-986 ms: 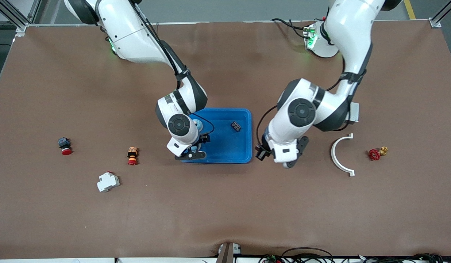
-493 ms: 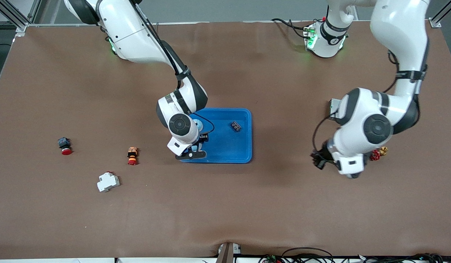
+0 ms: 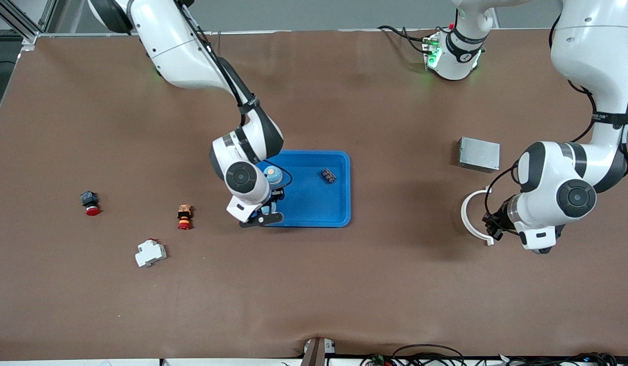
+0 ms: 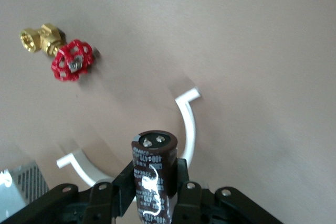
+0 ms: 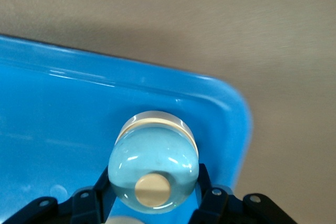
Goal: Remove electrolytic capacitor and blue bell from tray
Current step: 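Carry the capacitor beside the white arc and release it with the left gripper, then carry the bell toward the red buttons with the right gripper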
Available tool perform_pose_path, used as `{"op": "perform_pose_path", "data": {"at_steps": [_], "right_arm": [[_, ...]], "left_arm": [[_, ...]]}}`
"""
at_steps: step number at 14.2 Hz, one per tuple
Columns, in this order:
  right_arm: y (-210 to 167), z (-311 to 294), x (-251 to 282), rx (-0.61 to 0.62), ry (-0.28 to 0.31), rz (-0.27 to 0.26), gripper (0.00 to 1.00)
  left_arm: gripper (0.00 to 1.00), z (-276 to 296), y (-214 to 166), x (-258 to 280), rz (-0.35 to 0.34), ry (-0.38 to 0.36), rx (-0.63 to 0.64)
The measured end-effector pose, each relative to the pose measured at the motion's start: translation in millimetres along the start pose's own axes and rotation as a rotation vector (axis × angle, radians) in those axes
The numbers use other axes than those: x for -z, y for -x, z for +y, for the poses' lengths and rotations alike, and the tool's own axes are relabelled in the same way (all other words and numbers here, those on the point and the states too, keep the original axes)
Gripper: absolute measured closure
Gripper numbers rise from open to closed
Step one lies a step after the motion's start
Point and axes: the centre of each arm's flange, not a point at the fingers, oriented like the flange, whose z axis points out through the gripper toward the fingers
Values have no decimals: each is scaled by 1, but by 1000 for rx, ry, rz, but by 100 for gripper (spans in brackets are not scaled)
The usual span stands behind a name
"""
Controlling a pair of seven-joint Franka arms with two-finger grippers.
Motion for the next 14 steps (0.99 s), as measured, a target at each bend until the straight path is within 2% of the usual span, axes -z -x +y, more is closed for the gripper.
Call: {"op": "perform_pose_path", "data": {"at_steps": [3,6,9,10,11,14], "right_arm": [[-2,48,73,53,-17,-54,37],[2,122,134,161,-38,-72,37],[5,204,161,274,15,-80,37],[6,231,165,312,21,-82,37],[8,259,166,356,16,-83,37],[20,356,163,484,-18,-81,37]], "left_arm": [[67,-32,-26,-53,-4,6,-50],[67,-46,-28,-82,-14,18,-61],[67,-42,-21,-79,-14,17,-73],[63,-42,-20,-78,-17,12,-74],[55,-43,-20,-75,-20,5,-74],[25,-46,-18,-48,-23,-17,-76]]}}
